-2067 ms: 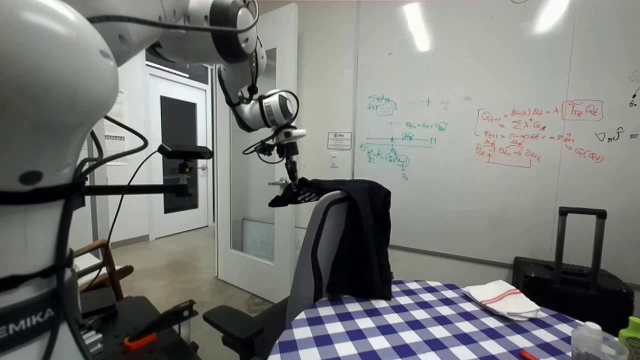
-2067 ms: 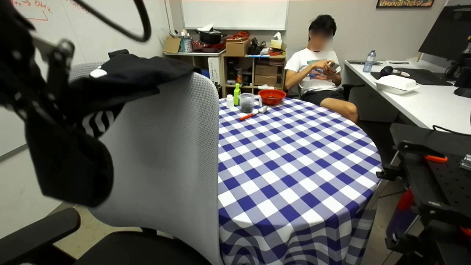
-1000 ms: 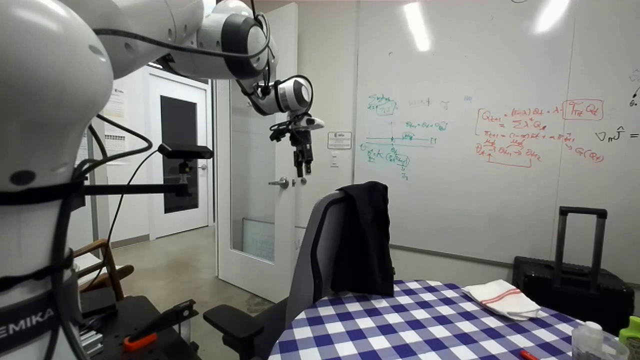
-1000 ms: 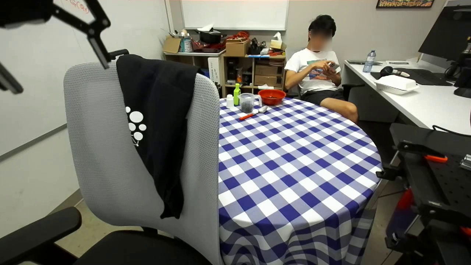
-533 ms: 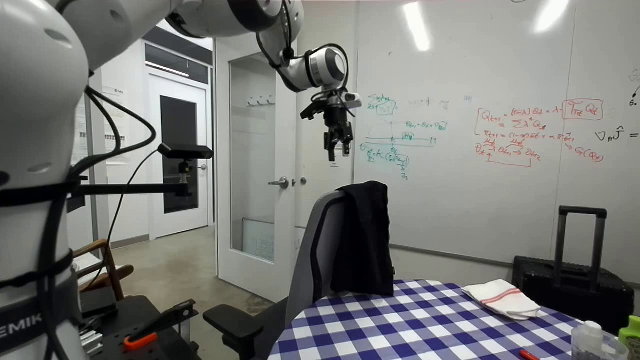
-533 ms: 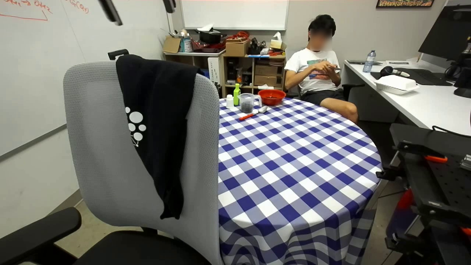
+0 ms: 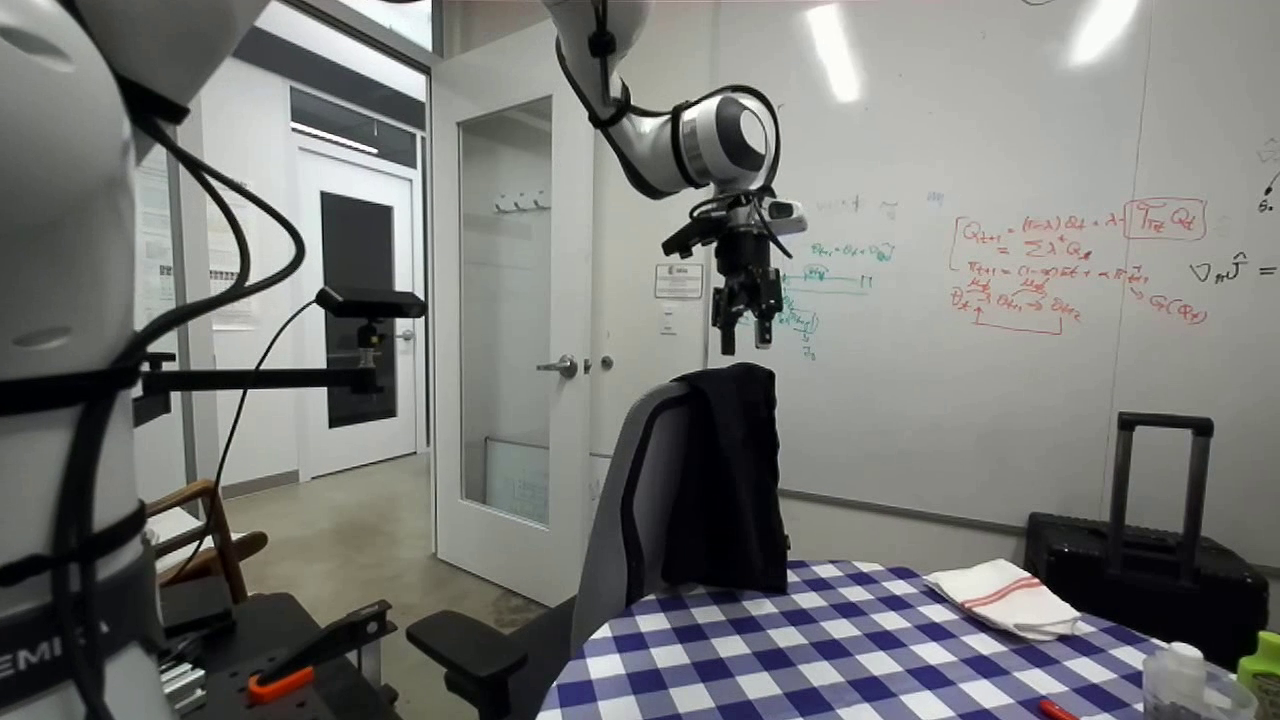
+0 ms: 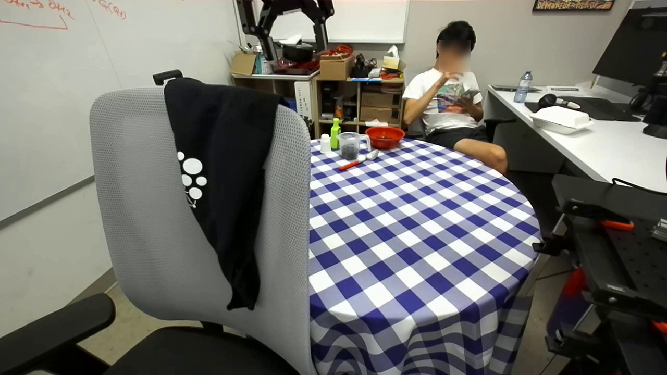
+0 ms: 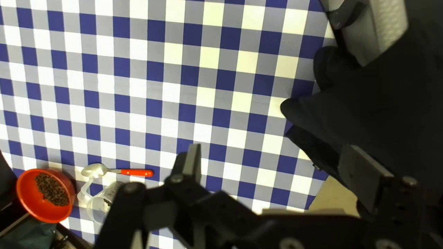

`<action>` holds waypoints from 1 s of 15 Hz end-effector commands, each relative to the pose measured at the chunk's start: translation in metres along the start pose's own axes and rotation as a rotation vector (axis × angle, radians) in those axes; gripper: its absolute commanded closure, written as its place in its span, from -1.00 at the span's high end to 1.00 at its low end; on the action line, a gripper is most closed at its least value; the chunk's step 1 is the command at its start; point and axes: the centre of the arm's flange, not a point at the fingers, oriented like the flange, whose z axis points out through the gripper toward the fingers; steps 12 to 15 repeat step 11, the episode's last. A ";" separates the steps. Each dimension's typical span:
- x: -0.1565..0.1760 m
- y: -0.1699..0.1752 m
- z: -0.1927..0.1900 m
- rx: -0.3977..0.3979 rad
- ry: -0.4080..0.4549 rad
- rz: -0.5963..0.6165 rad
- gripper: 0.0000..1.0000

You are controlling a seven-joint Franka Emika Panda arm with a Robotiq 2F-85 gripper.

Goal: Put the black t-shirt on the backrest of the grey chair

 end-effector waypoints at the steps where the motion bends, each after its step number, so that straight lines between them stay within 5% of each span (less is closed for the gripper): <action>1: -0.038 0.067 0.044 0.023 0.034 0.024 1.00; 6: -0.054 0.133 0.106 0.055 0.001 0.052 1.00; 7: -0.011 0.099 0.088 0.006 0.003 0.056 1.00; 15: -0.027 0.122 0.108 0.017 -0.010 0.070 1.00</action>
